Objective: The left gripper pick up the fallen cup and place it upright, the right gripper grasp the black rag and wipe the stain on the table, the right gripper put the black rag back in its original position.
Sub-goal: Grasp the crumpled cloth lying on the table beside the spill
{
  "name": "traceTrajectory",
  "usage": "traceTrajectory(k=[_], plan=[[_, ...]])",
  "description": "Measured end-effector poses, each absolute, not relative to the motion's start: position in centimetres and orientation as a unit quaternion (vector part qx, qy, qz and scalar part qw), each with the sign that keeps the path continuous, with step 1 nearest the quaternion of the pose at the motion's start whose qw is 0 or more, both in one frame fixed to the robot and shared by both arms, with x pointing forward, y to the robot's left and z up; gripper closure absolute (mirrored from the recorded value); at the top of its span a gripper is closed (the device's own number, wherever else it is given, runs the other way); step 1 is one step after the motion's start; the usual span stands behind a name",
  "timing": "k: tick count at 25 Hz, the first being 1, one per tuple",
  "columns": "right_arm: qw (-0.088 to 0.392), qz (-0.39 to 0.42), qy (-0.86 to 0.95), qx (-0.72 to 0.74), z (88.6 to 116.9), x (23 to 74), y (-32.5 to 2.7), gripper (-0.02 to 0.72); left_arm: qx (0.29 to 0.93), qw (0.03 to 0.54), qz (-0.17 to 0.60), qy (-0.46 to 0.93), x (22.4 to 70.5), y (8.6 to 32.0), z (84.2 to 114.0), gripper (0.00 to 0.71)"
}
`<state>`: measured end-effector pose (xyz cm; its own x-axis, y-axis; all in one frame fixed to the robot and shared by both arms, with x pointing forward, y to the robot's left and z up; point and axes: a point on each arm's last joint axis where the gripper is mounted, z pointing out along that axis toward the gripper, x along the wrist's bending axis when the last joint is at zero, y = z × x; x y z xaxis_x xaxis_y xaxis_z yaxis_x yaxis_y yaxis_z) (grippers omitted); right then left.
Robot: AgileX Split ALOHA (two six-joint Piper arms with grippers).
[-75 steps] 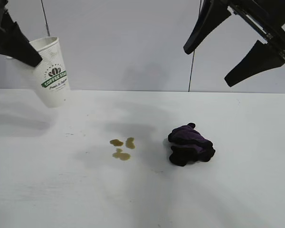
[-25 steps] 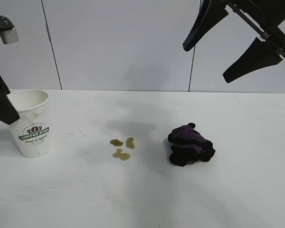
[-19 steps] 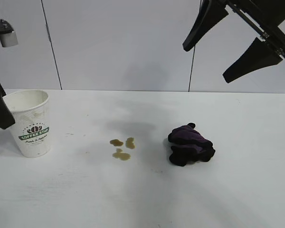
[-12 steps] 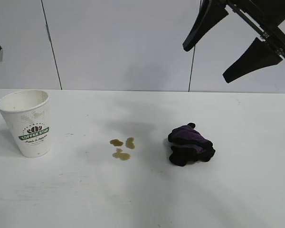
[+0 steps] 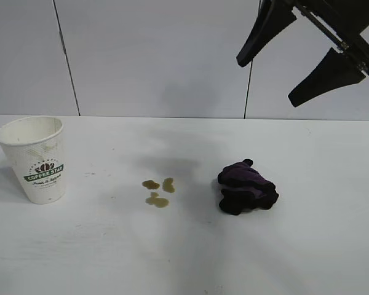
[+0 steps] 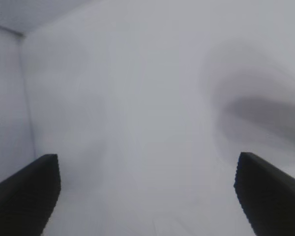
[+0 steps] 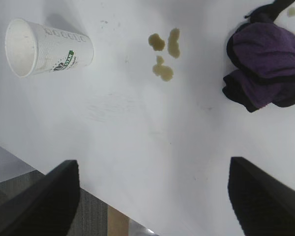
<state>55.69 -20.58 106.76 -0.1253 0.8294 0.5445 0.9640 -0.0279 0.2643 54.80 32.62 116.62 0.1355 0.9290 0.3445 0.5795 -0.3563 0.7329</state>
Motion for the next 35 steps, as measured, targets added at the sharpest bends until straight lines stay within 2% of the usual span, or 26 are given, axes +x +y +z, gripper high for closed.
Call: traceTrajectory(k=[4,9,13,17,21,27,31,35], plan=[[0.112,-0.299,-0.689,-0.651,106.8,55.7,-20.6,0.136,0.660,0.338,0.471,0.478,49.7,31.6,122.8,0.016],[0.110,-0.300,-0.694,-0.645,106.8,55.7,-20.6,0.136,0.623,0.448,0.488,0.415,43.1,29.6,127.2,0.016],[0.112,-0.298,-0.696,-0.644,106.8,55.6,-20.6,0.136,0.624,0.477,0.504,0.359,36.5,28.3,129.1,0.016],[0.117,-0.295,-0.698,-0.642,106.7,55.5,-20.6,0.136,0.617,0.491,0.533,0.307,28.2,27.2,129.7,0.016],[0.116,-0.295,-0.699,-0.642,106.7,55.5,-20.6,0.136,0.593,0.507,0.567,0.264,20.2,26.4,127.4,0.016],[0.117,-0.294,-0.699,-0.641,106.7,55.5,-20.6,0.136,0.561,0.517,0.580,0.284,13.9,26.3,120.1,0.016],[0.117,-0.294,-0.700,-0.640,106.7,55.5,-20.5,0.136,0.579,0.487,0.522,0.394,15.6,27.3,116.0,0.016],[0.115,-0.293,-0.705,-0.636,106.7,55.5,-20.6,0.136,0.596,0.419,0.464,0.504,18.1,28.6,112.4,0.016]])
